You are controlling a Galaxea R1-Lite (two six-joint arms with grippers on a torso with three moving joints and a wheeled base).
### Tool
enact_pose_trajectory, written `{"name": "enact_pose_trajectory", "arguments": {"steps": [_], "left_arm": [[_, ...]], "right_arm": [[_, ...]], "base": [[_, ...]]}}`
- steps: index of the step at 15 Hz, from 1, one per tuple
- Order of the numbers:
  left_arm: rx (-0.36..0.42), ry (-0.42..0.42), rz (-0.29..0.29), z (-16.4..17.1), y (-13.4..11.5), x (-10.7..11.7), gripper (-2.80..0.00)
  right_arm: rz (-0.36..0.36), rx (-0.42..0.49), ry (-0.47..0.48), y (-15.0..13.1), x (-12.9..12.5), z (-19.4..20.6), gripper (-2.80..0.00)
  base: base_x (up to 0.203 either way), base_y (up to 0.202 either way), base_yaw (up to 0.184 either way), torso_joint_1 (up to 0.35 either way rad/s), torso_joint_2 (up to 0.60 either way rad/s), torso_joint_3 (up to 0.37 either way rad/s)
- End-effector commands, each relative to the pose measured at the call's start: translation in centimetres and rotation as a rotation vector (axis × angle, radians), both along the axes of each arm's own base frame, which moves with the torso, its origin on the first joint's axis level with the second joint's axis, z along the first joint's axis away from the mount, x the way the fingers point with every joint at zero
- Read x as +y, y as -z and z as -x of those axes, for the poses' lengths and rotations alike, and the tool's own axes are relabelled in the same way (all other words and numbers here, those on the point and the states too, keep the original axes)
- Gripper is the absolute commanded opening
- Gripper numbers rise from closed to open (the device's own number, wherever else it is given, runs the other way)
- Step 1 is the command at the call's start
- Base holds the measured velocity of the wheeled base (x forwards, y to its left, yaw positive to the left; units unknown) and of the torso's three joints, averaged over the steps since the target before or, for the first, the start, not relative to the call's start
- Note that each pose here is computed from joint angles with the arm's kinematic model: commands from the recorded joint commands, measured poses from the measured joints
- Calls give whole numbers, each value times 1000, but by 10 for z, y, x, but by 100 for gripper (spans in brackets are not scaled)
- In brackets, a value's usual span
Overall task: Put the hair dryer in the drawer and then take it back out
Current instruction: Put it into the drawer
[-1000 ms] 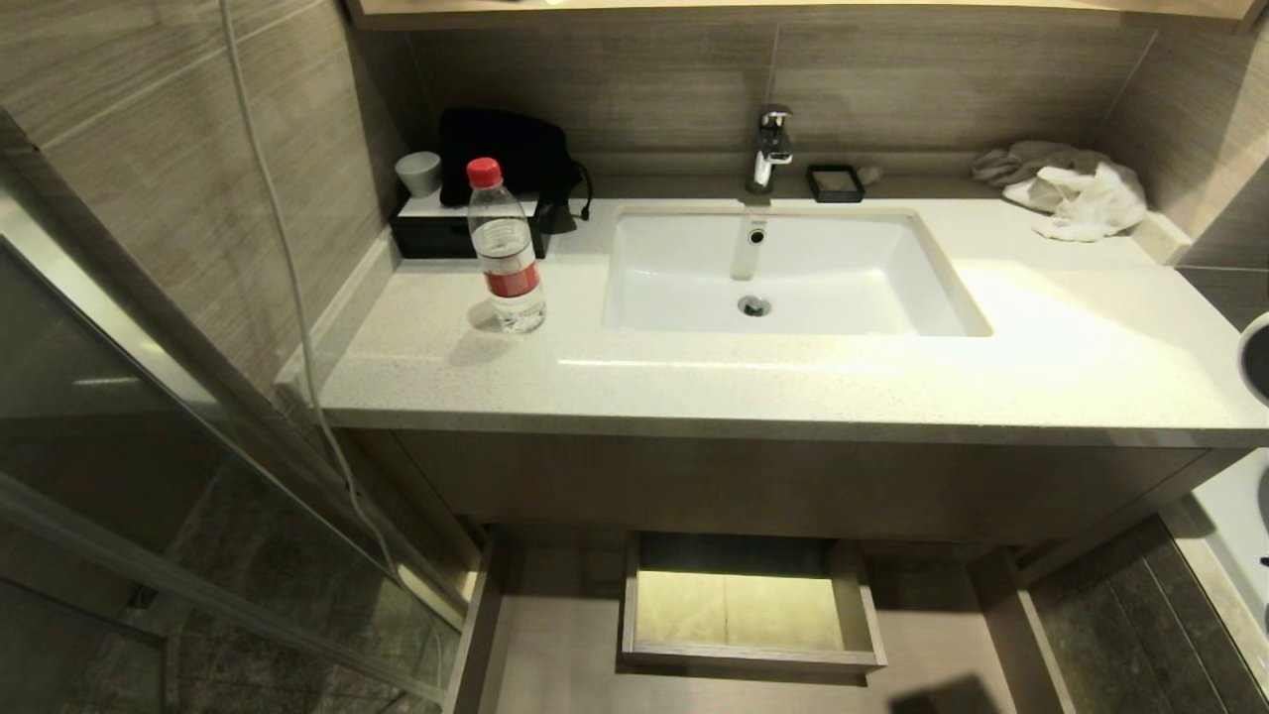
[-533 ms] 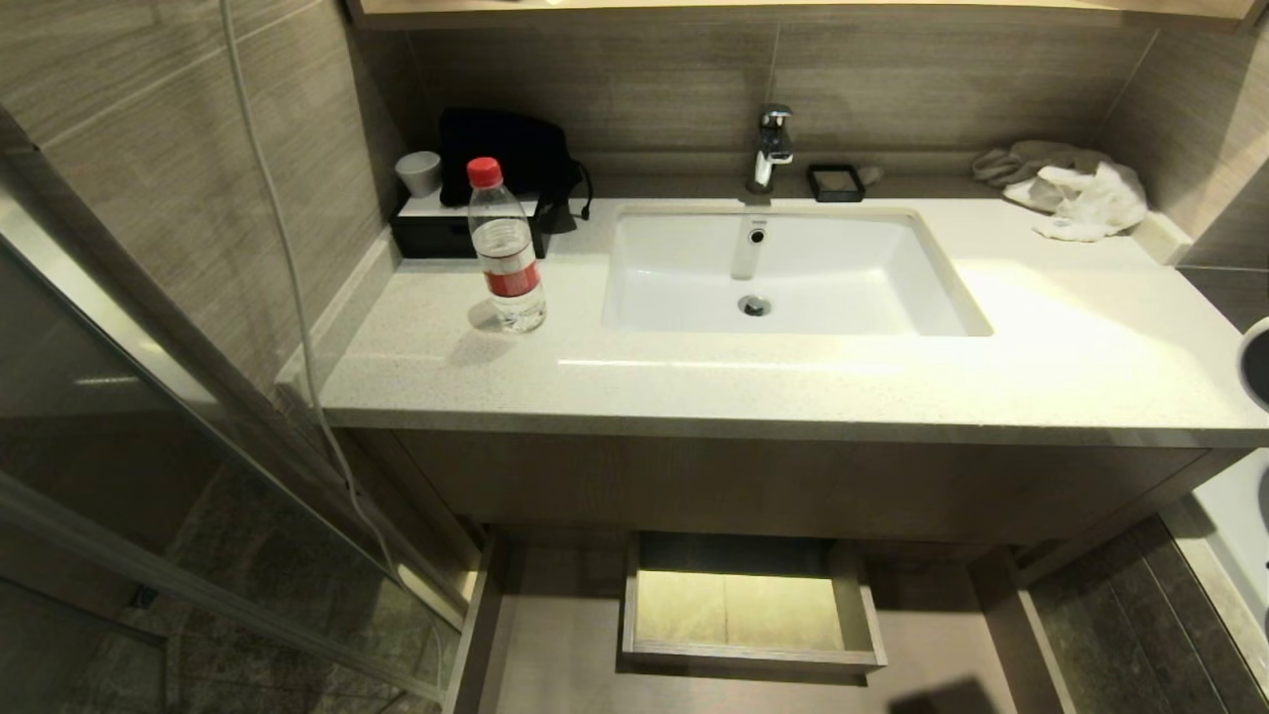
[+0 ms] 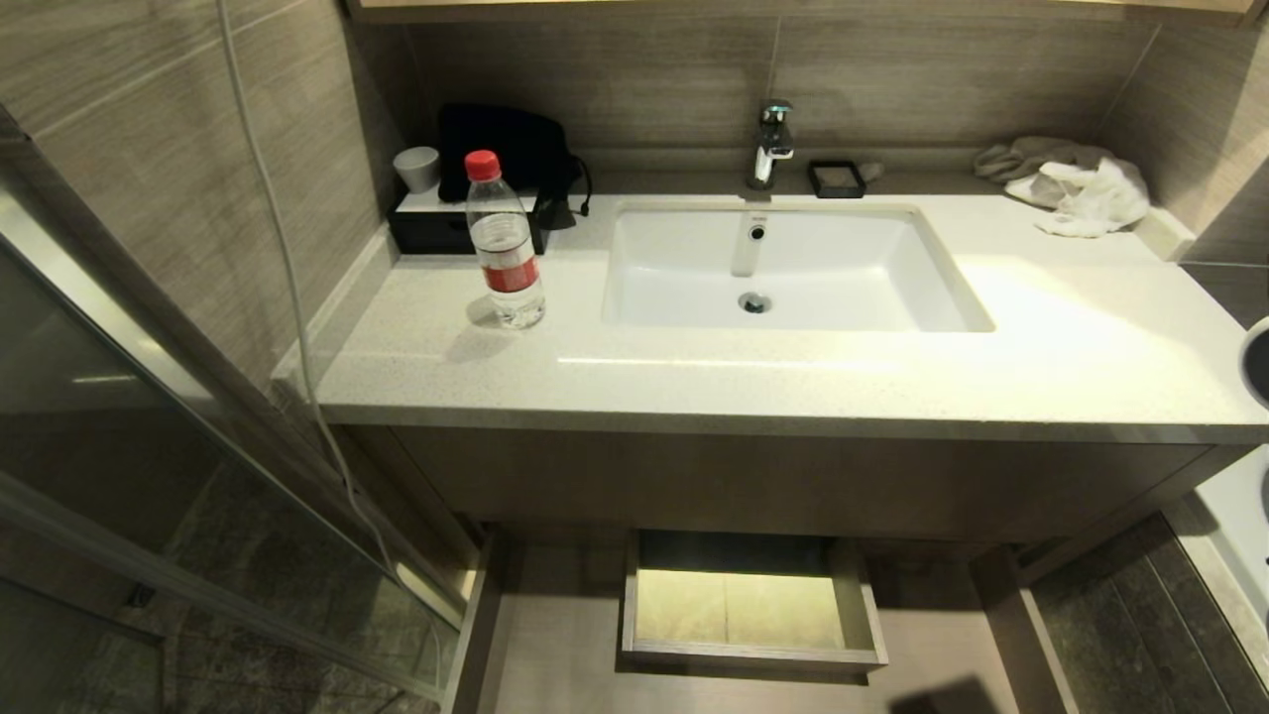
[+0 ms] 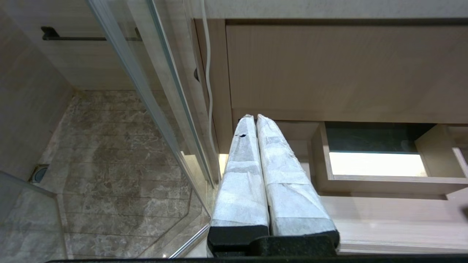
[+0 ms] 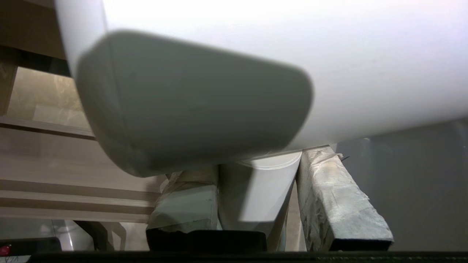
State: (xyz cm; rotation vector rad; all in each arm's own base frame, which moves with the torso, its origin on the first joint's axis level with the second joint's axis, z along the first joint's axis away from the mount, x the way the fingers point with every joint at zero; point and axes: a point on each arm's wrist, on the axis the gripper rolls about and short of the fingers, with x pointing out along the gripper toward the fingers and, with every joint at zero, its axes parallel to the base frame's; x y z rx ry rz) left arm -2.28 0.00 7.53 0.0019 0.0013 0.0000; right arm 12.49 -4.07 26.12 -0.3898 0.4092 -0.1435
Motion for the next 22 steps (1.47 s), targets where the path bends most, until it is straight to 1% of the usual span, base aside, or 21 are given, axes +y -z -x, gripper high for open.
{"name": "enact_pose_trajectory", "arguments": {"steps": [1,11,16,22], "left_arm": [[0,0,0,0,0,0,-280],[-1,0,0,0,0,0,-280],[0,0,0,0,0,0,-280],[0,0,0,0,0,0,-280]], "right_arm": [[0,7,-2,2,0,0,-280],[-4,20,-2,10,3,7,-280],[-9,34,-4,18,4,11,-280],[-7,27,-3,19,5,14,-280]], "base": [[0,0,0,-133,319,172],[0,0,0,-145,347,204],[0,0,0,-204,525,318],[0,0,0,-183,529,345]]}}
